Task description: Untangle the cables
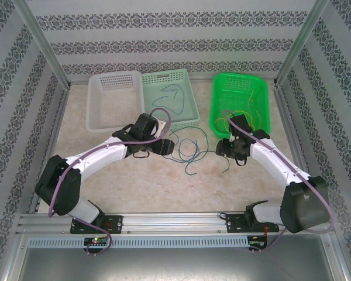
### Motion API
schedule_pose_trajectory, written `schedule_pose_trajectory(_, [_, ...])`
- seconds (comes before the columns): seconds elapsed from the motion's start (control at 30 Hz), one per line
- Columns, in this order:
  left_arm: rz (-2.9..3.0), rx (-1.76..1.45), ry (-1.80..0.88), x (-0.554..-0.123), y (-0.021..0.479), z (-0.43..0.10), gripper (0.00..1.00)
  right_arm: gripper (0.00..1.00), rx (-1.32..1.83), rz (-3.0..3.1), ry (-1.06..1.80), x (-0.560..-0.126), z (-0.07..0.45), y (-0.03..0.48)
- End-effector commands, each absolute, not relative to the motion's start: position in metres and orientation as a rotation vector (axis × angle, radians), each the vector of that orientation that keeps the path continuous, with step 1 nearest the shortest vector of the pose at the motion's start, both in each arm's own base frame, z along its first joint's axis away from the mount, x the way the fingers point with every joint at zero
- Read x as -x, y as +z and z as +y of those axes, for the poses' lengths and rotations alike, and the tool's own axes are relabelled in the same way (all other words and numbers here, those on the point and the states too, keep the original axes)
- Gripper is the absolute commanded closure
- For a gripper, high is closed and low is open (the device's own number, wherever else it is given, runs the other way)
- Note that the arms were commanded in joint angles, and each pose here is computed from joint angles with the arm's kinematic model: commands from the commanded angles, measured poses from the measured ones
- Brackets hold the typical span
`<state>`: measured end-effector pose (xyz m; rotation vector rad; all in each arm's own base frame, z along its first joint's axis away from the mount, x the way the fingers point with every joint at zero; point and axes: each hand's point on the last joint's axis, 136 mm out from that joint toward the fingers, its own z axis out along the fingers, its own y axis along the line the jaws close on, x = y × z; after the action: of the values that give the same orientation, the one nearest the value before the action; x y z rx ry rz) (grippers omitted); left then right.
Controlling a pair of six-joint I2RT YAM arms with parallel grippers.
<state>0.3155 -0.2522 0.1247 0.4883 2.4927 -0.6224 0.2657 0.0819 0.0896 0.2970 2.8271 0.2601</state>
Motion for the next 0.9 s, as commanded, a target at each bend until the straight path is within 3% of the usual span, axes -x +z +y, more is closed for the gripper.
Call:
schedule_pose_trajectory(0.0, [2.457,-0.535,-0.644,-0.320,0.135,-0.263,0.28,0.42,-0.293,2.905,0.178,-0.247,0.070,0.071])
schedule_pose_trajectory(0.13, [2.447,-0.536,-0.656,-0.322,0.139,-0.266,0.29,0.46,-0.302,2.931,0.256,-0.247,0.079,0.061])
schedule_pose_trajectory(0.27, [2.446,-0.532,-0.656,-0.321,0.140,-0.265,0.29,0.50,-0.304,2.992,0.159,-0.240,0.070,0.047])
schedule_pose_trajectory(0.53, [2.443,-0.528,-0.655,-0.321,0.140,-0.264,0.28,0.64,-0.306,3.017,0.171,-0.237,0.071,0.033])
schedule_pose_trajectory(0.77, [2.440,-0.529,-0.651,-0.322,0.141,-0.264,0.29,0.99,-0.247,2.951,0.220,-0.241,0.076,0.048])
schedule_pose_trajectory(0.87, [2.442,-0.522,-0.645,-0.322,0.140,-0.263,0.28,1.00,-0.167,2.868,0.155,-0.244,0.074,0.078])
